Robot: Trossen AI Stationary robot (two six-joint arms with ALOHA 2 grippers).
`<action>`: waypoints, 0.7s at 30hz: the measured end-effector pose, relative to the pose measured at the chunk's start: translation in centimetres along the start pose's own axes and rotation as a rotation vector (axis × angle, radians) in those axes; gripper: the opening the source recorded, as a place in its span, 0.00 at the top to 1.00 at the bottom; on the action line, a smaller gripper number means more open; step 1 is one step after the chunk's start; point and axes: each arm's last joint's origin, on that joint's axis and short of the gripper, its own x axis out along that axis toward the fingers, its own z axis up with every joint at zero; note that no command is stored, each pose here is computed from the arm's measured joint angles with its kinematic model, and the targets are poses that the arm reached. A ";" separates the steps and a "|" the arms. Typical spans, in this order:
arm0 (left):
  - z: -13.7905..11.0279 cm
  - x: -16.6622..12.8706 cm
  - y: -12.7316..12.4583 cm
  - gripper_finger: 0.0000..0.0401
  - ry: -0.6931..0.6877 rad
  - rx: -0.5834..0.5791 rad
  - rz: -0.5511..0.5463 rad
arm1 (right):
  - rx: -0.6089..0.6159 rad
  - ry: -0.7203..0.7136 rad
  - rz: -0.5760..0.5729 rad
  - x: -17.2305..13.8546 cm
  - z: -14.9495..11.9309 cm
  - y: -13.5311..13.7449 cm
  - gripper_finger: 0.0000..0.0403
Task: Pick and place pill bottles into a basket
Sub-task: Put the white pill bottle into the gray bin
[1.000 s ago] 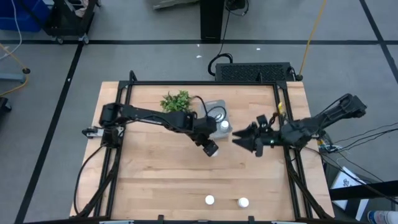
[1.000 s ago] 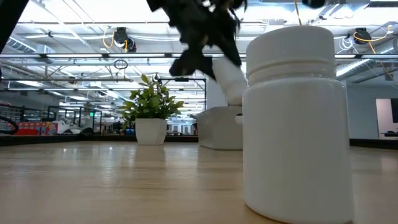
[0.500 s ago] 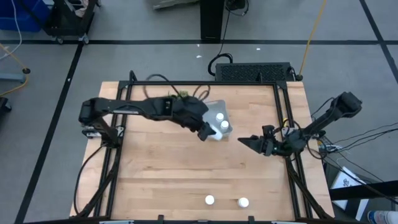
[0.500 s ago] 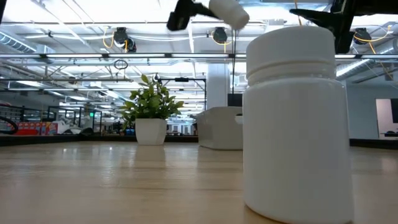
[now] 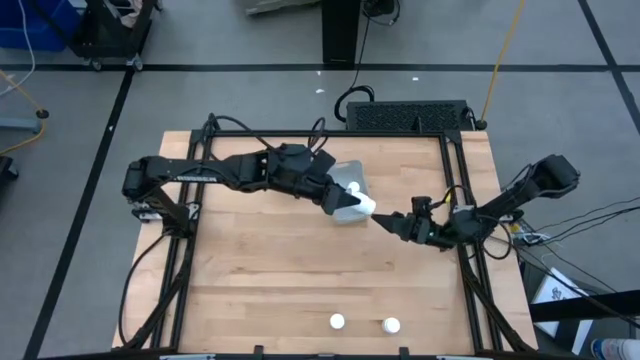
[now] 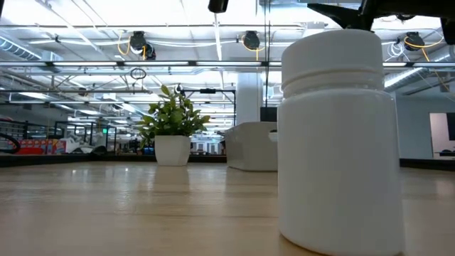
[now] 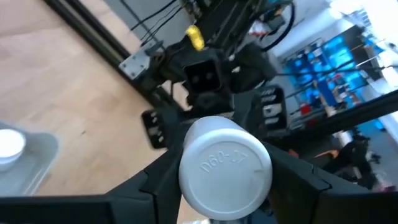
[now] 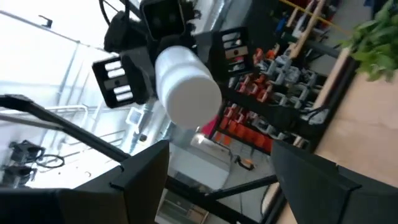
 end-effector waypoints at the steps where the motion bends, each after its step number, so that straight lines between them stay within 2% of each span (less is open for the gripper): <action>1: 0.1 0.0 -0.1 0.51 -0.007 -0.001 -0.013 | 0.004 -0.003 0.010 0.4 0.0 0.1 0.32; 6: 0.2 0.0 -0.3 0.50 -0.019 -0.001 -0.030 | -0.014 -0.010 0.097 2.4 0.3 0.8 0.32; 15: -0.4 0.1 -0.8 0.50 -0.007 0.004 -0.044 | -0.066 -0.038 0.117 3.7 0.7 1.0 0.33; 21: -0.4 0.1 -0.8 0.50 -0.005 0.007 -0.041 | -0.076 -0.039 0.150 3.7 0.9 1.2 0.45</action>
